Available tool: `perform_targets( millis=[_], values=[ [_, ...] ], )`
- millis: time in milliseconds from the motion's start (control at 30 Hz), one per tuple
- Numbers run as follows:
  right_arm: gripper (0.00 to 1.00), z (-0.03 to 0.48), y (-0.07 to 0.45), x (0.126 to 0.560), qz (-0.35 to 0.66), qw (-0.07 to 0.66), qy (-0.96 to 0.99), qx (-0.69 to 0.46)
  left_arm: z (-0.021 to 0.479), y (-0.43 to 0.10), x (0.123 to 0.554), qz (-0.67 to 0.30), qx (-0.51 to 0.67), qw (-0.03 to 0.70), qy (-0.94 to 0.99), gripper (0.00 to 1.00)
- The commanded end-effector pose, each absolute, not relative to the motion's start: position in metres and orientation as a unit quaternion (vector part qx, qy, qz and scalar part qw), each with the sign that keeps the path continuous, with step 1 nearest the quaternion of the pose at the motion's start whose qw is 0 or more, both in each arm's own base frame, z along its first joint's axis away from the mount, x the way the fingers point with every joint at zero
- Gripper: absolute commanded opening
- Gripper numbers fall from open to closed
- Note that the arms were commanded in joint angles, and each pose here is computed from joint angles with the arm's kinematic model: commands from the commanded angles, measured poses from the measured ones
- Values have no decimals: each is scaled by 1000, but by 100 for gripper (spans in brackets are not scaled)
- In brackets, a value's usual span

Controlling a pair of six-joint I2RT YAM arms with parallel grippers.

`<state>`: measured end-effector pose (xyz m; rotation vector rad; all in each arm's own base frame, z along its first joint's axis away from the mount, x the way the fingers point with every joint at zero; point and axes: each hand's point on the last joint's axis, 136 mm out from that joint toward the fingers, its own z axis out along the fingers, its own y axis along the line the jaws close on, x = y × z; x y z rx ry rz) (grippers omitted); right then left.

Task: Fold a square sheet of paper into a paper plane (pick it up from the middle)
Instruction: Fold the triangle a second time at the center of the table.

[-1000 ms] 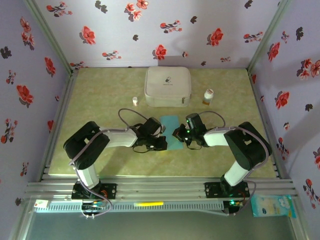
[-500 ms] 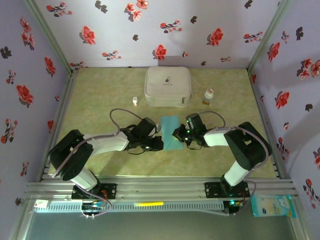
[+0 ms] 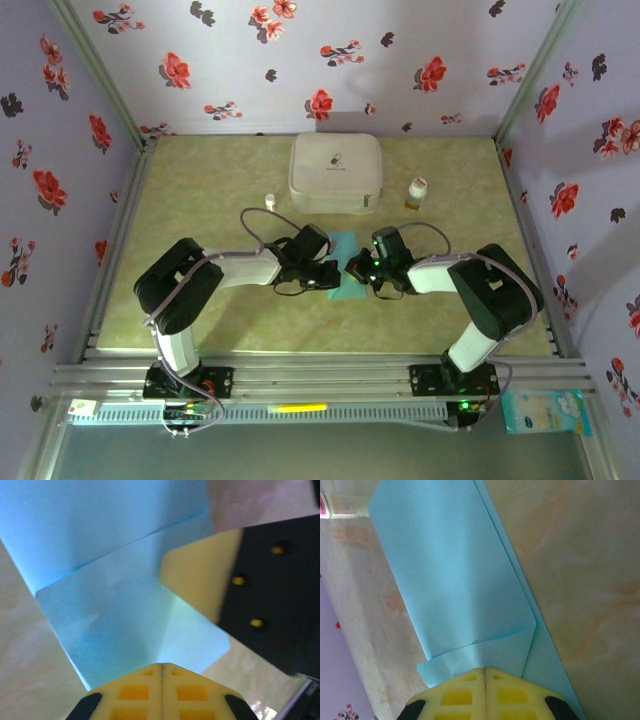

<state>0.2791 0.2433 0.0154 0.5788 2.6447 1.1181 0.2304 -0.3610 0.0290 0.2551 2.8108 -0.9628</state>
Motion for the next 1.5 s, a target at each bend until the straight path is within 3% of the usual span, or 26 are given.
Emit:
perform_targets(
  millis=[0,300,533,967,1467],
  values=[
    [0,-18,217,256,311,78,921,223,14,-355,234,-302,70,77,948,0],
    [1,16,230,271,350,108,912,186,-23,-323,208,-268,46,47,961,0],
    [3,50,249,271,386,117,905,135,-24,-318,201,-274,52,44,959,0],
    [1,0,235,262,323,77,931,152,-21,-315,199,-272,59,45,959,0],
    [2,15,204,305,334,122,914,198,-28,-309,193,-264,62,39,962,0]
  ],
)
